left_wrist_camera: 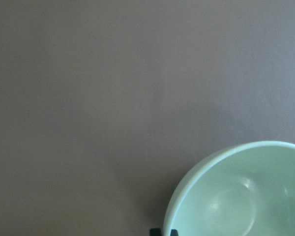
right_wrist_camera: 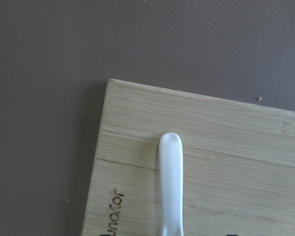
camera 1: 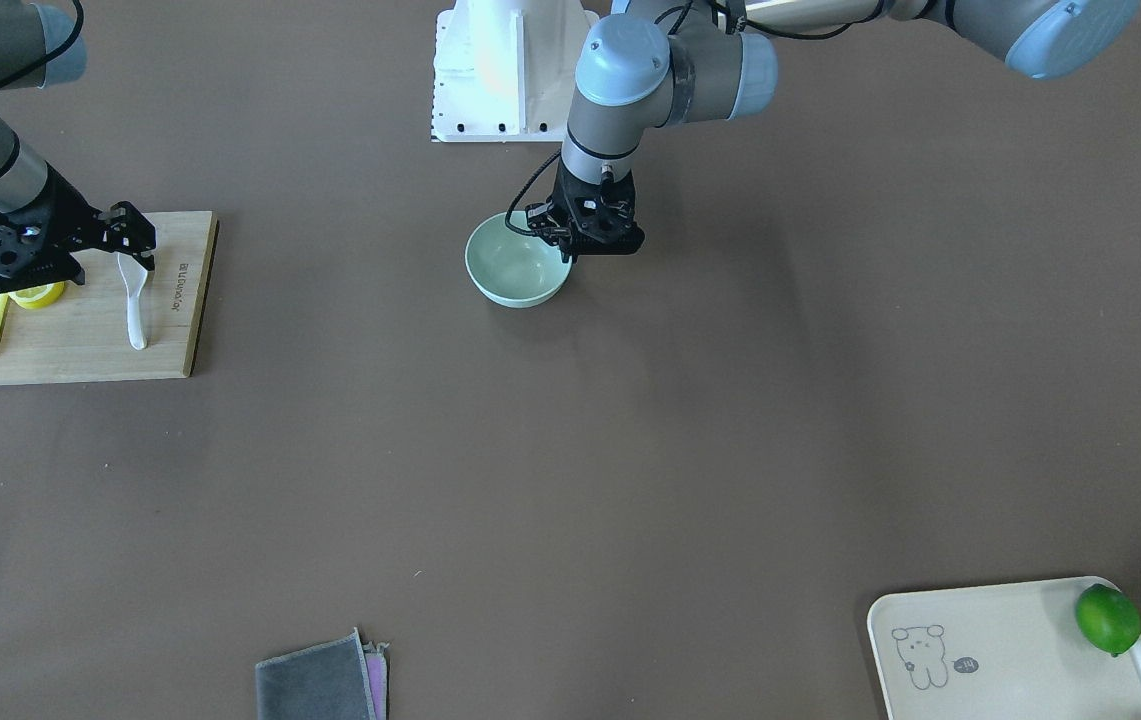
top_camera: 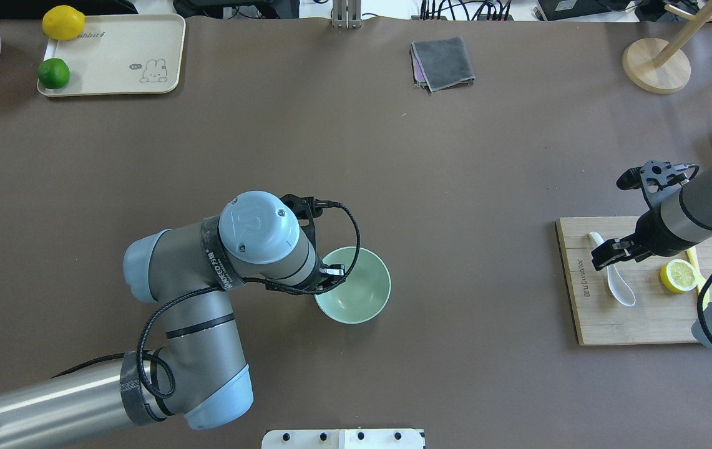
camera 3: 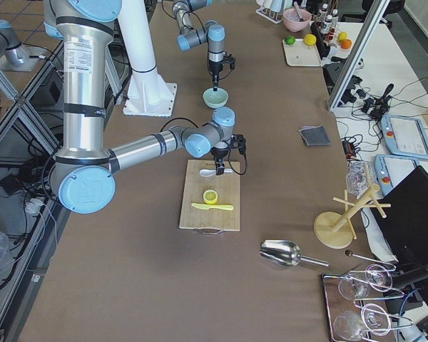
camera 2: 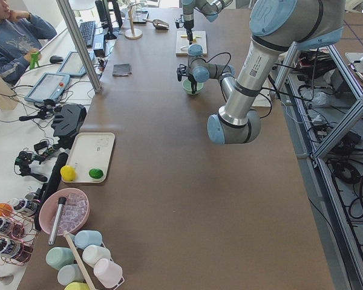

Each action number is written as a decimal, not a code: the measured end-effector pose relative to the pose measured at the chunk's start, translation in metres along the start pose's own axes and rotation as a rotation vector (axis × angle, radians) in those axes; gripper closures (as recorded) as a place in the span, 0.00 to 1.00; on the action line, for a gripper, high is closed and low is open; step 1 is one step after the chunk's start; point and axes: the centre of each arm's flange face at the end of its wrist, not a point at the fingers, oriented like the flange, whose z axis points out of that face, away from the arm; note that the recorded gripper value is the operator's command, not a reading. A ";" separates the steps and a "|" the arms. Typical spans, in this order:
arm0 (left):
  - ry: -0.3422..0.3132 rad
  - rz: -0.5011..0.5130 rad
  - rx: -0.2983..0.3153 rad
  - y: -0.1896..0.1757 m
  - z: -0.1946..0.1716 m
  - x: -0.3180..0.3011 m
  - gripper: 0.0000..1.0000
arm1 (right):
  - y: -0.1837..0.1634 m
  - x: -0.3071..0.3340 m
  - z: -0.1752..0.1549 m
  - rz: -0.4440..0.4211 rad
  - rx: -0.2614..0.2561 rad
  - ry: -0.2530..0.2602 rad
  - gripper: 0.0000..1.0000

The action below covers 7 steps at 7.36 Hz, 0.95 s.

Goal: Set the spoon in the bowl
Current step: 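Drag bowl toward table center with left gripper while right gripper descends, then grasp the white spoon handle with the right gripper and lift it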

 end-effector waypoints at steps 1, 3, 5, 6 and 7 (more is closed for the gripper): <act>0.002 0.002 -0.001 0.001 0.000 0.002 1.00 | -0.005 0.000 0.006 0.002 -0.005 0.004 0.44; 0.004 0.003 -0.001 0.001 0.000 0.003 1.00 | -0.007 0.002 0.013 0.007 -0.016 0.010 0.45; 0.006 0.005 0.000 0.001 -0.001 0.005 0.50 | -0.010 0.005 0.020 0.011 -0.026 0.016 0.75; 0.008 0.007 0.000 0.001 -0.001 0.005 0.03 | -0.012 0.004 0.022 0.011 -0.028 0.016 1.00; 0.011 0.010 0.006 0.001 -0.003 0.006 0.03 | -0.014 0.003 0.022 0.008 -0.027 0.013 1.00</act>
